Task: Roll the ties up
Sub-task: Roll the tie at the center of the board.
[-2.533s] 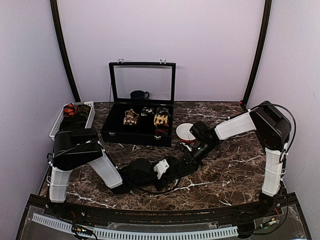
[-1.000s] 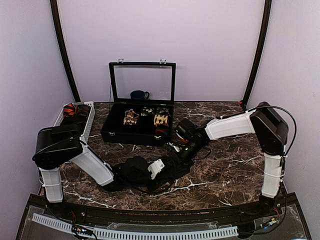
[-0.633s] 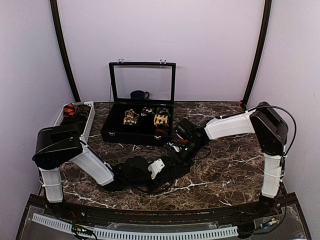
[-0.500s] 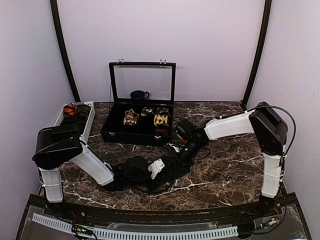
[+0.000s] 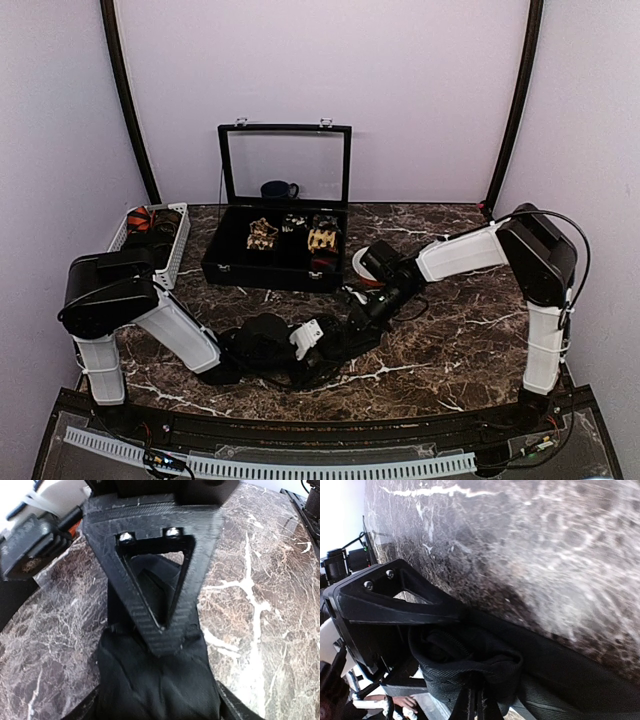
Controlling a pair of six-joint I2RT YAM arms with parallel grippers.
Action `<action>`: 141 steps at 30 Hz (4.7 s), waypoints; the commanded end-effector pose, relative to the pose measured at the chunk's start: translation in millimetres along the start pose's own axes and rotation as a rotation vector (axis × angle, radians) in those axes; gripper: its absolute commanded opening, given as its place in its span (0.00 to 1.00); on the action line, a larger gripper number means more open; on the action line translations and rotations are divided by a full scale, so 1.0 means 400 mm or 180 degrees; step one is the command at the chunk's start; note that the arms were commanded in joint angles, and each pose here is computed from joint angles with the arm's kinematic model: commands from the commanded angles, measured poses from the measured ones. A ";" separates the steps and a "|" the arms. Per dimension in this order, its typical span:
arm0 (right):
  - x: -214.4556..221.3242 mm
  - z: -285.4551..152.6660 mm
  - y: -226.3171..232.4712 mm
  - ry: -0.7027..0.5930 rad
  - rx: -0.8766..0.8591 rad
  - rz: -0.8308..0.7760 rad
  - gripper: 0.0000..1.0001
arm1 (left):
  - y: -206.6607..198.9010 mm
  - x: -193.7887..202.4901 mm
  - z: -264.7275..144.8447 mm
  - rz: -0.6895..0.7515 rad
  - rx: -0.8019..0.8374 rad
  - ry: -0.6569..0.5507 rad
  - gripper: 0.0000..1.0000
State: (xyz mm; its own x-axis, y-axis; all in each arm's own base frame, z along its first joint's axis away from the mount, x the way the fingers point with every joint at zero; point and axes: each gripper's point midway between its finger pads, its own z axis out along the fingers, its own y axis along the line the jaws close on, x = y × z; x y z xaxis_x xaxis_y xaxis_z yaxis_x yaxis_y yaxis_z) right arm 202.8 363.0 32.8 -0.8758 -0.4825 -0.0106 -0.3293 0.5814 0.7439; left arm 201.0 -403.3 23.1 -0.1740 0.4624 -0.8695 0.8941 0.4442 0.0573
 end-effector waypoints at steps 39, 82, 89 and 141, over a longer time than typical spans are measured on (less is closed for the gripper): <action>-0.011 -0.127 -0.038 -0.0383 -0.0153 0.0224 0.39 | -0.011 0.009 0.023 0.0023 0.0227 0.0107 0.35; -0.046 -0.095 -0.094 -0.0222 0.0163 0.0040 0.00 | -0.003 -0.032 0.093 -0.0078 0.0187 0.0214 0.39; -0.045 -0.148 -0.029 -0.0330 0.0046 -0.0014 0.28 | -0.003 0.011 0.084 -0.0083 0.0177 0.0385 0.35; -0.009 -0.039 -0.182 -0.0040 0.0105 0.0222 0.00 | 0.026 -0.139 0.090 -0.0267 0.0012 -0.0296 0.81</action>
State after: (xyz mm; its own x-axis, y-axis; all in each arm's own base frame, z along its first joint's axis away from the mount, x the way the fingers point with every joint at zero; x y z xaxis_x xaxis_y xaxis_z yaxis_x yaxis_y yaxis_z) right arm 235.9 325.9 20.3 -0.8976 -0.4408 0.0058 -0.2628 0.5456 0.7957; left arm 223.3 -441.4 51.0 -0.1861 0.3790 -0.9065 0.8972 0.4417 0.0005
